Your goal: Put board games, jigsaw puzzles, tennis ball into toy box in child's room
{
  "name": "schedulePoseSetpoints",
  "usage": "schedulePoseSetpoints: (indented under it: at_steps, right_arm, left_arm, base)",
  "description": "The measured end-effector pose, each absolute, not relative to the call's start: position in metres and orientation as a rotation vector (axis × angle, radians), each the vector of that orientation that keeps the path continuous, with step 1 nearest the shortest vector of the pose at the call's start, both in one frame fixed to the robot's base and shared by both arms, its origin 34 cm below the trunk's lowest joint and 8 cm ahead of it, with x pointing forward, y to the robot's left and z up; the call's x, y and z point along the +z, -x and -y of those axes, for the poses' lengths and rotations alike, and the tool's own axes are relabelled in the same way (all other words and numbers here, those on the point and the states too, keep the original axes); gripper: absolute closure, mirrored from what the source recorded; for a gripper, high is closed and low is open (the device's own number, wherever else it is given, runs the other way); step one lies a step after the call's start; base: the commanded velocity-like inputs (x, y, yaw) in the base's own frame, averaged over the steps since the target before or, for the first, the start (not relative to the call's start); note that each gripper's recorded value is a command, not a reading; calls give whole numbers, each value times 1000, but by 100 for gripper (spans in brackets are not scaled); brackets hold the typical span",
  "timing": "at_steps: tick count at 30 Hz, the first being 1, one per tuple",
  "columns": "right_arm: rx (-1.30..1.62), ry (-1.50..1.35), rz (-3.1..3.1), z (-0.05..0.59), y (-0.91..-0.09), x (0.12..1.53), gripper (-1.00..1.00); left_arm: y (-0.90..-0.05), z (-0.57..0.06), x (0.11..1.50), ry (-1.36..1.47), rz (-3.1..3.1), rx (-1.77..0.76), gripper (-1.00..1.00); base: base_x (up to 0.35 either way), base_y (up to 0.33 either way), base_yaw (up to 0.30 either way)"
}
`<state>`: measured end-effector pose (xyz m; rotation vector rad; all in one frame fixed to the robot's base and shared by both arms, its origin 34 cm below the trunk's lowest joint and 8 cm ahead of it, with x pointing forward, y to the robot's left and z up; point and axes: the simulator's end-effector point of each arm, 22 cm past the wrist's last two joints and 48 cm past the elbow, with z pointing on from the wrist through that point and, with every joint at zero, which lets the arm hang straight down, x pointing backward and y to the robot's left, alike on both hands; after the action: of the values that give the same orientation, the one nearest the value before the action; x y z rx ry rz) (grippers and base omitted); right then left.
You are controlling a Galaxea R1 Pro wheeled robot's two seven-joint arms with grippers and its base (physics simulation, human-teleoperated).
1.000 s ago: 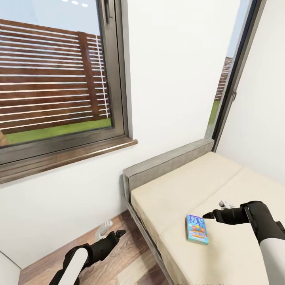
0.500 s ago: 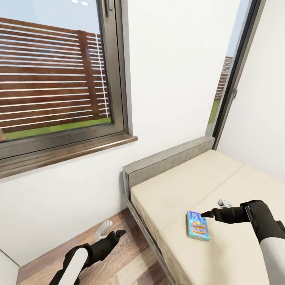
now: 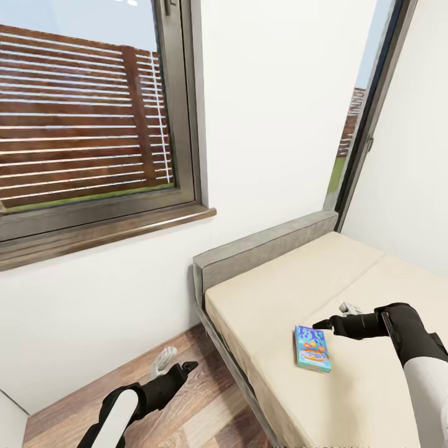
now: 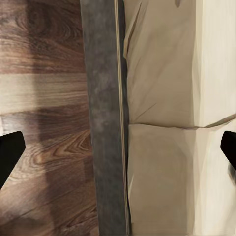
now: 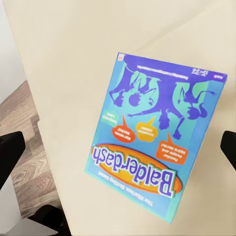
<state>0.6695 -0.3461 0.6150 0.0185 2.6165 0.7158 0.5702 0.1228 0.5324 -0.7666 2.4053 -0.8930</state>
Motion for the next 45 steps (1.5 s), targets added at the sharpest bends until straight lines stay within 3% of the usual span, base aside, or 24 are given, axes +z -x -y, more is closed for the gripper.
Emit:
schedulePoseSetpoints:
  at_steps: [45]
  right_arm:
    - [679,-146,-2535,387,-681,568,-100]
  left_arm:
    - [-554,-123,453,766,-2404,-894,-100]
  base:
    - [0,0,0]
